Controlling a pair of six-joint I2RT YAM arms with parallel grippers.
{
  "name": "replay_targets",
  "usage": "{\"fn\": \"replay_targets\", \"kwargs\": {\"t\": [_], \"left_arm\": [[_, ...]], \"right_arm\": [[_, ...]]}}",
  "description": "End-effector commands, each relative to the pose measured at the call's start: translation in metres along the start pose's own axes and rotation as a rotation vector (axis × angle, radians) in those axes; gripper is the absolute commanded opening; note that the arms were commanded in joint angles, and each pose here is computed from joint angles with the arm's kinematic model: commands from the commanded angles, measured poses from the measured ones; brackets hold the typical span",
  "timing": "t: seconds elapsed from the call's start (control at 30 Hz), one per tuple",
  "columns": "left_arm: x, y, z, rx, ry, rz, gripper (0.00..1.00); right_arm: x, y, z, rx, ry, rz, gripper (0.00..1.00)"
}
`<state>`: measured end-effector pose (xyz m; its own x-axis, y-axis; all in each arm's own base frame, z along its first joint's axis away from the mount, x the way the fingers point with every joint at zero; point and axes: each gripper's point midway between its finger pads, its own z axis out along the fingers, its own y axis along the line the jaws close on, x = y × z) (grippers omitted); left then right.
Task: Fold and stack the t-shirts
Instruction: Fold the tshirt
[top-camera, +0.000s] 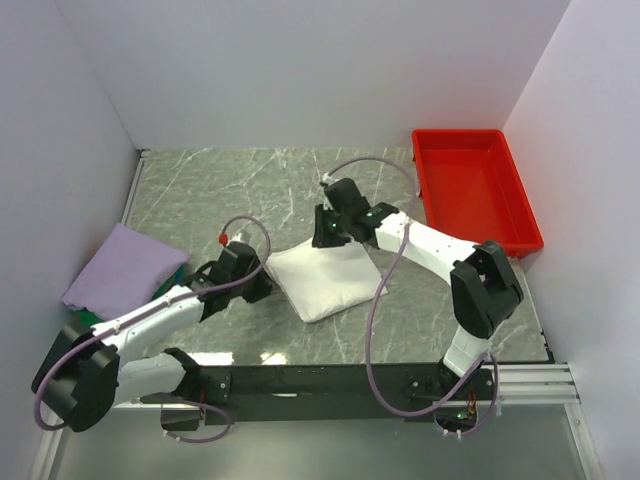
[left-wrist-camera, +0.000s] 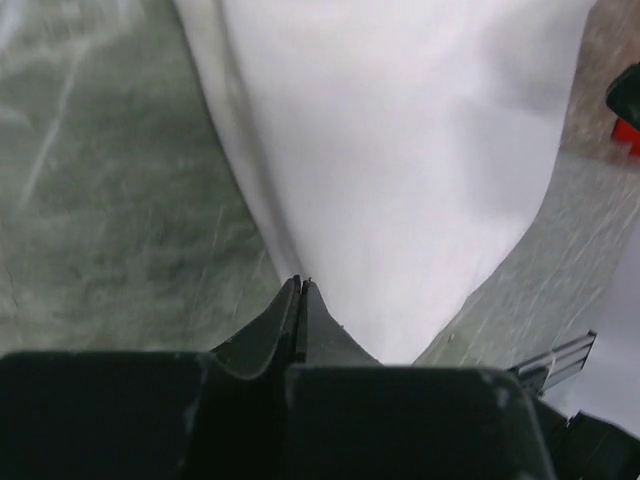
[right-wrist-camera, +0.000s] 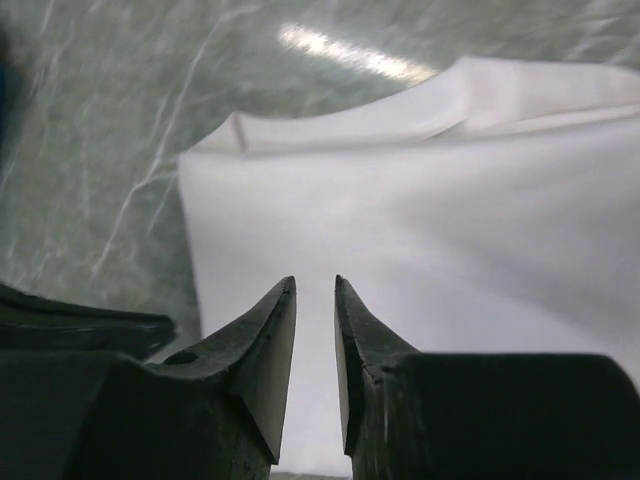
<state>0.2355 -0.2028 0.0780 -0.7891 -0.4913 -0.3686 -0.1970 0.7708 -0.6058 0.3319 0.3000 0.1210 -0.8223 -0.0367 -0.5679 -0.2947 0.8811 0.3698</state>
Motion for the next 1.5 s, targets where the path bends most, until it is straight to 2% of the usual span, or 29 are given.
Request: {"fn": "replay_targets", "kwargs": {"t": [0.0,0.23,0.33,0.37,0.43,0.73,1.0,1.13,1.27,1.33,1.4,1.47], "left_arm": [[0.012,-0.004,-0.003,0.047,-0.003,-0.033,0.01],[0.033,0.005,0.013,0.069,0.036,-0.021,0.01],[0.036,-0.008,0.016,0.145,0.035,-0.018,0.07],[0.039,-0.008,0.017,0.154,0.039,-0.014,0.12],[0.04,-0.012,0.02,0.175,0.04,-0.014,0.15],[0.053,-0.028,0.033,0.213,0.08,0.011,0.16],[0.07,-0.039,0.029,0.254,0.107,0.029,0.27],[0.076,-0.038,0.023,0.261,0.118,0.04,0.27],[0.077,-0.033,0.013,0.265,0.112,0.043,0.09],[0.077,-0.031,0.007,0.276,0.11,0.043,0.09],[0.078,-0.027,0.001,0.29,0.105,0.038,0.16],[0.08,-0.026,-0.004,0.311,0.108,0.032,0.29]], "right_arm": [[0.014,0.026,0.011,-0.109,0.054,-0.05,0.27],[0.042,0.044,0.043,-0.127,0.153,-0.083,0.19],[0.051,0.045,0.059,-0.125,0.185,-0.077,0.18],[0.053,0.045,0.061,-0.123,0.193,-0.077,0.18],[0.058,0.045,0.066,-0.114,0.208,-0.078,0.17],[0.062,0.04,0.072,-0.089,0.218,-0.067,0.15],[0.068,0.037,0.079,-0.077,0.236,-0.052,0.14],[0.069,0.036,0.083,-0.071,0.242,-0.046,0.14],[0.071,0.035,0.086,-0.065,0.251,-0.04,0.13],[0.073,0.034,0.087,-0.065,0.256,-0.038,0.13],[0.074,0.034,0.088,-0.066,0.258,-0.038,0.13],[0.076,0.033,0.09,-0.064,0.263,-0.035,0.13]]}}
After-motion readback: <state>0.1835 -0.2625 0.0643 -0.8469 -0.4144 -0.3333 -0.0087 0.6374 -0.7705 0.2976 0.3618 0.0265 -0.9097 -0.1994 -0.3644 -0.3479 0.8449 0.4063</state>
